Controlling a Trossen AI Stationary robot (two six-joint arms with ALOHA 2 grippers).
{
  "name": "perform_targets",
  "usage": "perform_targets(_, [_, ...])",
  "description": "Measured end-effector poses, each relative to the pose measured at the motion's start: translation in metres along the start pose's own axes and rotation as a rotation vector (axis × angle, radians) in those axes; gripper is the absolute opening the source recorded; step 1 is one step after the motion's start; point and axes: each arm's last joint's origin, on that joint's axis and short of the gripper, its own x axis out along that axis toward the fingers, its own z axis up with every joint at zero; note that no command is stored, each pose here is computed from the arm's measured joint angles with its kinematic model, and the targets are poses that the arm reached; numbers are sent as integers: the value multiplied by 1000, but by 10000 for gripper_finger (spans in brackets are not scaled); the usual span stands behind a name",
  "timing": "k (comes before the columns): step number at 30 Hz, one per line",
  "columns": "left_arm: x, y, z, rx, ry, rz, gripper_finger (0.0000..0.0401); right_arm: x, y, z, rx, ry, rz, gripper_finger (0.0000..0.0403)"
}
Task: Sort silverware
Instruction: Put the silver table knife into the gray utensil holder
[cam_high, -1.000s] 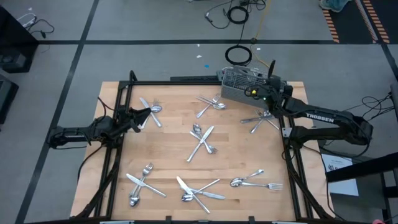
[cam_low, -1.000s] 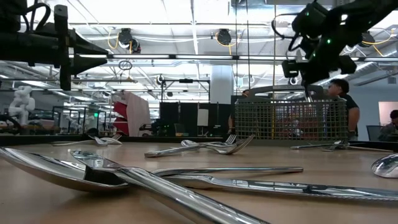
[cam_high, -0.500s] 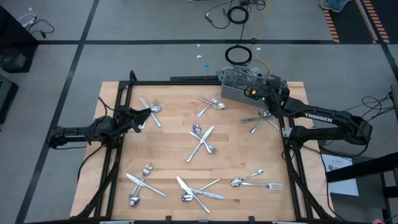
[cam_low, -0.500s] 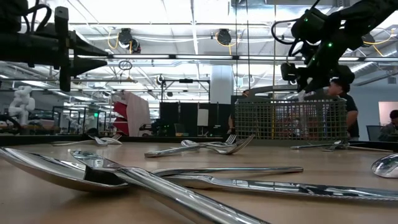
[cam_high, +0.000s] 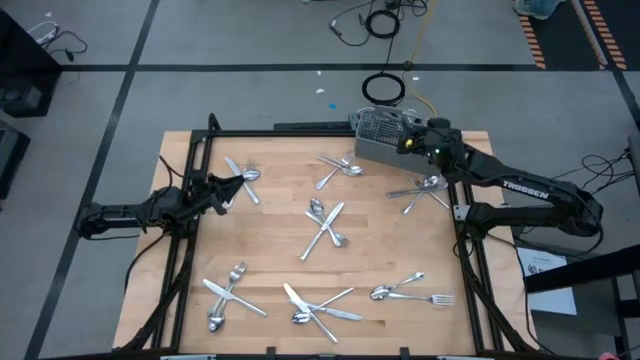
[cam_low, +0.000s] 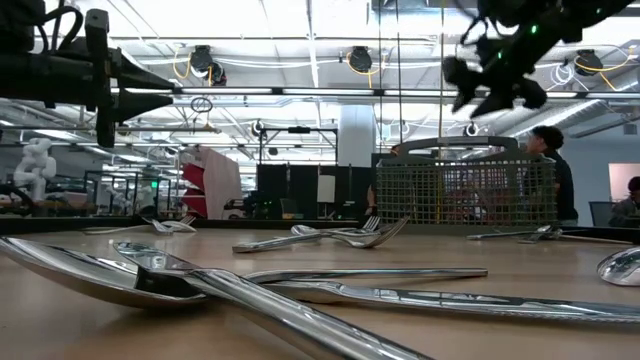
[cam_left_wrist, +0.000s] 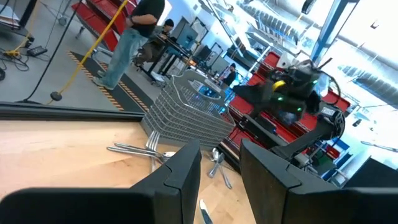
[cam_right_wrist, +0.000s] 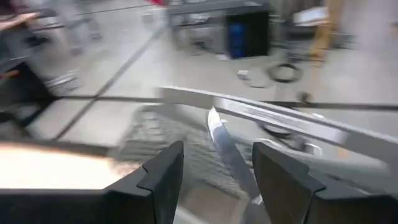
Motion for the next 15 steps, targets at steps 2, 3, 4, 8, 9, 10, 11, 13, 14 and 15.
perform_targets(2, [0, 0, 0, 2, 4, 2, 120, -6, 7, 6, -41, 28, 109, 182])
perform_targets(3, [0, 0, -1, 4, 7, 3, 120, -8, 10, 7, -67, 50, 174, 181])
perform_targets(4, [0, 1, -1, 6, 11, 5, 120, -10, 13, 7, -93, 76, 242, 180])
perform_targets(8, [0, 2, -3, 19, 33, 20, 120, -17, 23, 1, -200, 193, 501, 178])
perform_targets(9, [0, 2, -3, 20, 34, 20, 120, -18, 25, -2, -220, 222, 548, 178])
perform_targets(10, [0, 2, -3, 20, 34, 20, 120, -19, 26, -4, -238, 251, 585, 178])
perform_targets(11, [0, 2, -3, 20, 34, 20, 120, -20, 27, -7, -257, 280, 612, 178])
perform_targets(13, [0, 2, -3, 20, 34, 21, 120, -22, 29, -13, -300, 328, 649, 178])
perform_targets(14, [0, 2, -3, 21, 35, 21, 120, -23, 30, -16, -325, 351, 661, 178])
perform_targets(15, [0, 2, -3, 21, 35, 21, 120, -23, 31, -19, -354, 375, 677, 178])
